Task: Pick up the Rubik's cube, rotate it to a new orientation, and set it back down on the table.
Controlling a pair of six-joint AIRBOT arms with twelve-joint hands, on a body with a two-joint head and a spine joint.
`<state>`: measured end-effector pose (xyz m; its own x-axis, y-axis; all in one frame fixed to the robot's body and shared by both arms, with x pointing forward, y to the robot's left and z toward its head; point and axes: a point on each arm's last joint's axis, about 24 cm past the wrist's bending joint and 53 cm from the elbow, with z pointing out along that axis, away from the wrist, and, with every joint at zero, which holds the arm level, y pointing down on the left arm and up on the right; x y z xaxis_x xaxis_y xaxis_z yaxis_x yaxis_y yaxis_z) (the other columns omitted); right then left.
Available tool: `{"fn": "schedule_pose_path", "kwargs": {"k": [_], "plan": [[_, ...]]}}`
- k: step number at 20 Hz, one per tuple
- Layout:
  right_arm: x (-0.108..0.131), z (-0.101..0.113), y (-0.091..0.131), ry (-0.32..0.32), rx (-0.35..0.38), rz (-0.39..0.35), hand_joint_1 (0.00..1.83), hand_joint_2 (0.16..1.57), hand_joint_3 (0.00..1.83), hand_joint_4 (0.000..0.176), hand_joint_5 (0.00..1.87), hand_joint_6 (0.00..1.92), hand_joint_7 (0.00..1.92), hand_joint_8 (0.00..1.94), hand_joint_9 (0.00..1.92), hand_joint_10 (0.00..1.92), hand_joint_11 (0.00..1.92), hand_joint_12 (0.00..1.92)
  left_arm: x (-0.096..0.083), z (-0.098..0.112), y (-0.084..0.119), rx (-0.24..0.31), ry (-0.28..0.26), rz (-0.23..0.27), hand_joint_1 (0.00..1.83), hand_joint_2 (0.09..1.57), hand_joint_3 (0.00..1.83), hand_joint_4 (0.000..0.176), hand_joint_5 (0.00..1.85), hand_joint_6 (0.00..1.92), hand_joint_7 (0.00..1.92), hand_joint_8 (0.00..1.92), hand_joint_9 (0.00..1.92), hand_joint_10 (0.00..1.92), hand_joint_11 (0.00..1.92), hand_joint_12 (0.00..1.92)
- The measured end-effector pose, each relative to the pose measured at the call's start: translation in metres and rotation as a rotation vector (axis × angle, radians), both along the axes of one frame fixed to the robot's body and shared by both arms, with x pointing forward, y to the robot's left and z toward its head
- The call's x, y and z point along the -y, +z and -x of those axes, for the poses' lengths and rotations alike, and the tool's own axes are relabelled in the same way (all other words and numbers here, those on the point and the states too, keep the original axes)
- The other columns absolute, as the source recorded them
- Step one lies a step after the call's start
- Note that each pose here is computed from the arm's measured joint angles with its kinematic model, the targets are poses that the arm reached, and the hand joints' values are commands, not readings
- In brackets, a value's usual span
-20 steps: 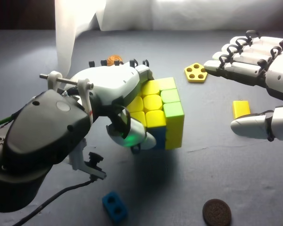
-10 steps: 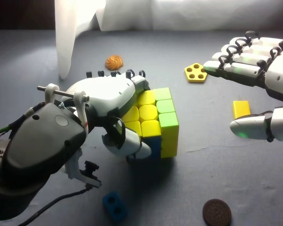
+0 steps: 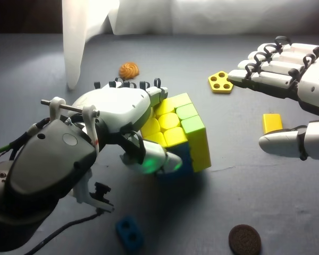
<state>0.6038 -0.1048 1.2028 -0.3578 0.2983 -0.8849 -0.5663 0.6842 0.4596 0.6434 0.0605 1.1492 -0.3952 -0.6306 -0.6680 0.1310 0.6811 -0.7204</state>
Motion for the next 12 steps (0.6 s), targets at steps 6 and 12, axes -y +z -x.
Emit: {"fn": "schedule_pose_path", "kwargs": {"k": [6, 12], "plan": [[0.000, 0.000, 0.000, 0.000, 0.000, 0.000, 0.00, 1.26, 0.00, 0.000, 0.00, 0.00, 0.00, 0.00, 0.00, 0.00, 0.00, 0.00, 0.002, 0.002, 0.001, 0.000, -0.002, 0.004, 0.47, 0.90, 0.00, 0.049, 0.00, 0.00, 0.00, 0.00, 0.00, 0.00, 0.00, 0.12], [-0.002, 0.001, 0.000, 0.004, -0.002, -0.002, 0.00, 1.24, 0.00, 0.000, 0.00, 0.00, 0.01, 0.00, 0.00, 0.00, 0.00, 0.00, 0.007, 0.005, 0.012, 0.025, -0.013, 0.009, 0.38, 0.90, 0.00, 0.074, 0.00, 0.00, 0.00, 0.00, 0.00, 0.00, 0.00, 0.00]]}}
